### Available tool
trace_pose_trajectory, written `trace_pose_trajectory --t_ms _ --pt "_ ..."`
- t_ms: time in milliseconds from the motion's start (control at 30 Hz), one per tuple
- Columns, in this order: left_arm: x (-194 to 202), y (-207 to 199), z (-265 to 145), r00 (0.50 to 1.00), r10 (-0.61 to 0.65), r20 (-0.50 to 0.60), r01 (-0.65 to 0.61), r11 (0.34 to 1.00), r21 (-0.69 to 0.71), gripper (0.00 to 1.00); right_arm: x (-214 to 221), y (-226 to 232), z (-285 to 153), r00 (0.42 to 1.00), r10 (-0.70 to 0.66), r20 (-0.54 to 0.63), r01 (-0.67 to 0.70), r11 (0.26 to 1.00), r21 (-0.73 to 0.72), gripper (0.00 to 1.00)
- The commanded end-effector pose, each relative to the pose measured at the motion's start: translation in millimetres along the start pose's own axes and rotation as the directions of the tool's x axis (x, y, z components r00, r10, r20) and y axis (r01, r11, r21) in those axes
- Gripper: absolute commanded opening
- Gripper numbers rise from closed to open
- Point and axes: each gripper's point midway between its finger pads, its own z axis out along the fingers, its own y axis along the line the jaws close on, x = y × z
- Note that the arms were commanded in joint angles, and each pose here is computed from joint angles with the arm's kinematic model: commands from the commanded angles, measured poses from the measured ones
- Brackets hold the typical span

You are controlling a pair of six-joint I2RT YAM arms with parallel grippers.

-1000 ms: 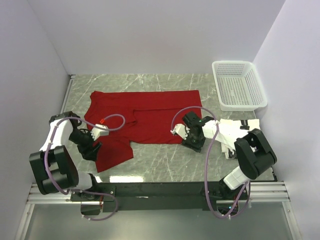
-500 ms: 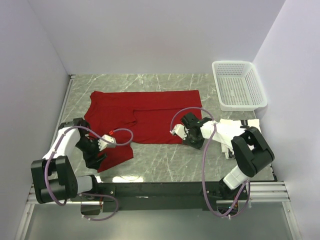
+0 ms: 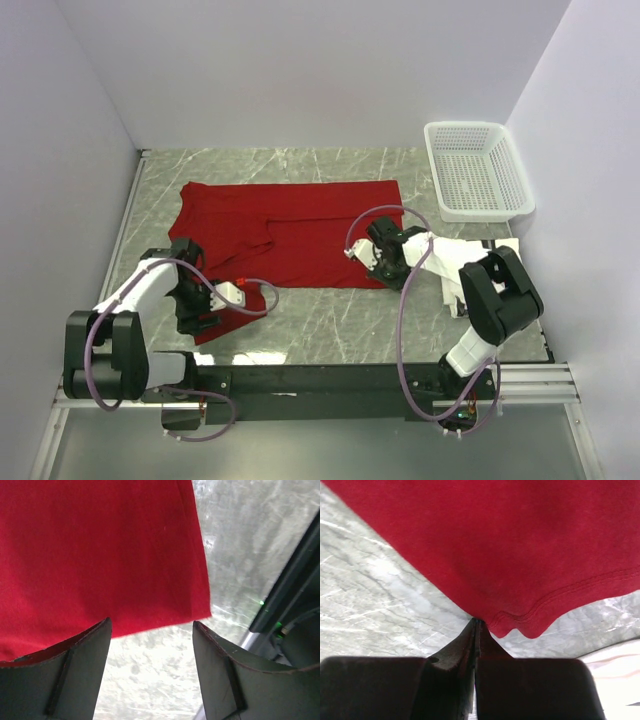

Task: Fold and stack the t-shirts
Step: Fold the tshirt

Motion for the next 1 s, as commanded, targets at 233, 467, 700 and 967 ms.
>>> trace_pose_trajectory --t_ms 233,467,700,967 --pt "-3.3 -1.7 32.2 0.991 0.130 -0.035 -0.132 0.990 -0.050 0.62 -6.2 -24.9 2.4 0.999 0.044 0.006 -0.044 0.998 0.033 0.00" --pt "-16.2 1.4 20.2 0.997 0.080 0.025 -0.078 0.996 -0.045 0.12 -3.3 -27.1 -5.4 0.999 0.042 0.011 -0.042 0.999 0.001 0.00" --pt "-33.2 3.5 -31.0 0.992 0.017 0.123 -0.016 1.000 -0.015 0.00 2.6 -27.2 -24.7 0.998 0.015 0.060 -0.014 1.000 -0.019 0.00" --pt "-26.0 -0.9 -73.2 0.994 -0.003 0.107 0.009 0.999 -0.054 0.00 21.1 -18.6 -45.9 0.996 -0.028 0.079 0.032 0.998 -0.057 0.00"
